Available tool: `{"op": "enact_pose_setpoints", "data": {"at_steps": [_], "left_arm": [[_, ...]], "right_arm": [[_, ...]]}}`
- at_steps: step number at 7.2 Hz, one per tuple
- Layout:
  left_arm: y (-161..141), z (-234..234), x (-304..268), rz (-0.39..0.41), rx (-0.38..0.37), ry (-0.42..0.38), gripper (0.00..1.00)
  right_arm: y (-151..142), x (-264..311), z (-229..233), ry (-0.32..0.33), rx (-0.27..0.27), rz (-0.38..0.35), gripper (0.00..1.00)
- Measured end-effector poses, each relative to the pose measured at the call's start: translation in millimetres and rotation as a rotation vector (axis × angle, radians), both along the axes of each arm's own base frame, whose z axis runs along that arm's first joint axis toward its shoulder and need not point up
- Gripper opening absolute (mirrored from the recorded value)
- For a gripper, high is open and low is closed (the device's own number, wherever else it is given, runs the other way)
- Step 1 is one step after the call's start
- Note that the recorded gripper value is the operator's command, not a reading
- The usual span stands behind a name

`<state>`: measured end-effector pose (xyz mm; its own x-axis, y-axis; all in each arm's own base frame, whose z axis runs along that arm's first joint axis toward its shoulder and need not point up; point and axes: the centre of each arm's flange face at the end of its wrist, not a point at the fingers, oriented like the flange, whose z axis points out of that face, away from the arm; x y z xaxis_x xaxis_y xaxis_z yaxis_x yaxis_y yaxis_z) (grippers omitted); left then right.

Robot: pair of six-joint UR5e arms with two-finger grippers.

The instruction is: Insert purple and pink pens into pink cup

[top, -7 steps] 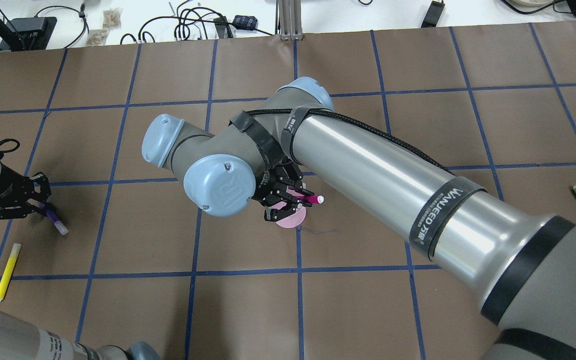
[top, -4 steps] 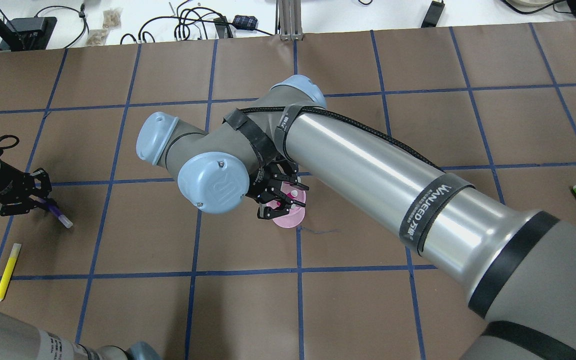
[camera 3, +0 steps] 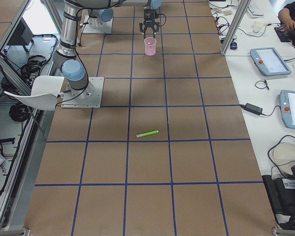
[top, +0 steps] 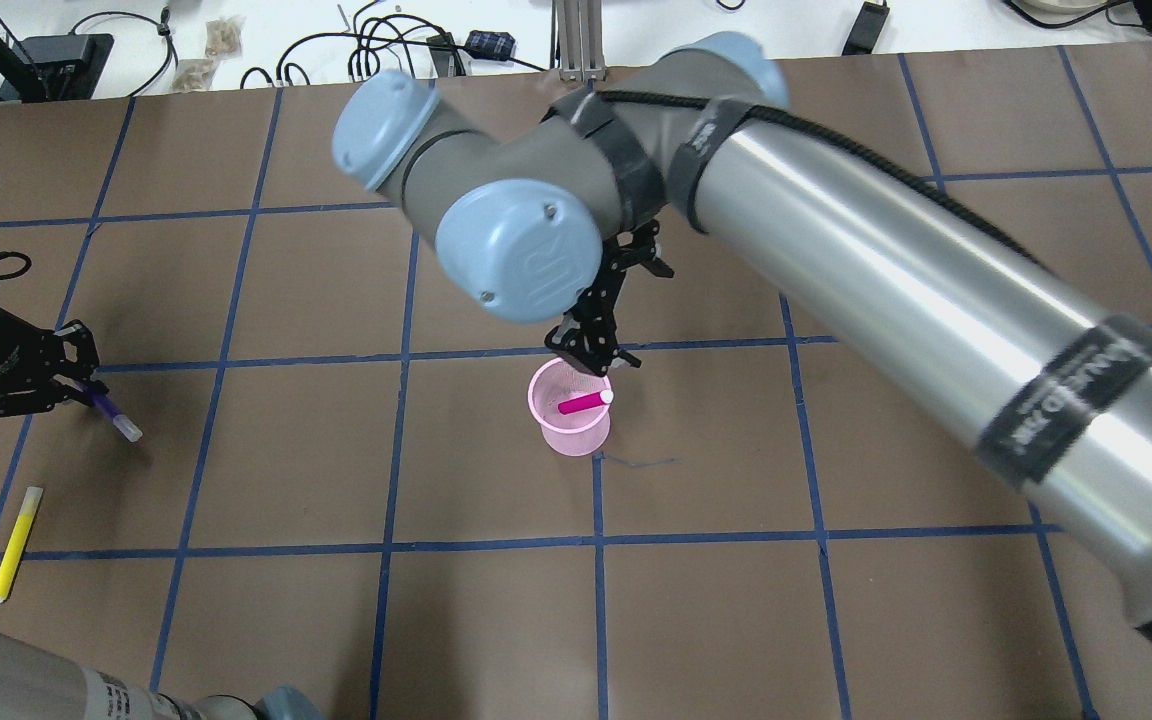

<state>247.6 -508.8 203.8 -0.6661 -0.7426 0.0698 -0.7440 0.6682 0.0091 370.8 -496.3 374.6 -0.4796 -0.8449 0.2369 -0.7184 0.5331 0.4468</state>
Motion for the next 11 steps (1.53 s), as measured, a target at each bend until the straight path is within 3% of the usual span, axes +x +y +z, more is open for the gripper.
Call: {"op": "enact_pose_setpoints", "data": {"at_steps": [2, 4, 6, 8, 11], "left_arm": [[-25.1, 37.9, -38.8, -0.067, -0.053, -0.026, 0.0], [-40.0, 79.3, -94.7, -0.125, -0.106, -0.064, 0.0], [-47.4, 112.4, -173.6, -0.171, -0.149, -0.098, 0.0], [-44.8, 139.6, -285.5, -0.188, -0.211, -0.087, 0.0], [-11.4, 170.6, -414.3, -0.09, -0.299, -0.102, 0.0]], "right_arm": [[-44.7, -121.7, 55.1, -0.16, -0.054, -0.292, 1.0], [-74.2, -230.1, 79.0, -0.303, -0.127, -0.638, 1.0], [-74.9, -269.4, 93.9, -0.355, -0.199, -0.847, 1.0], [-58.1, -270.5, 98.7, -0.374, -0.23, -0.935, 1.0], [-35.2, -266.8, 88.1, -0.444, -0.314, -0.944, 1.0]]}}
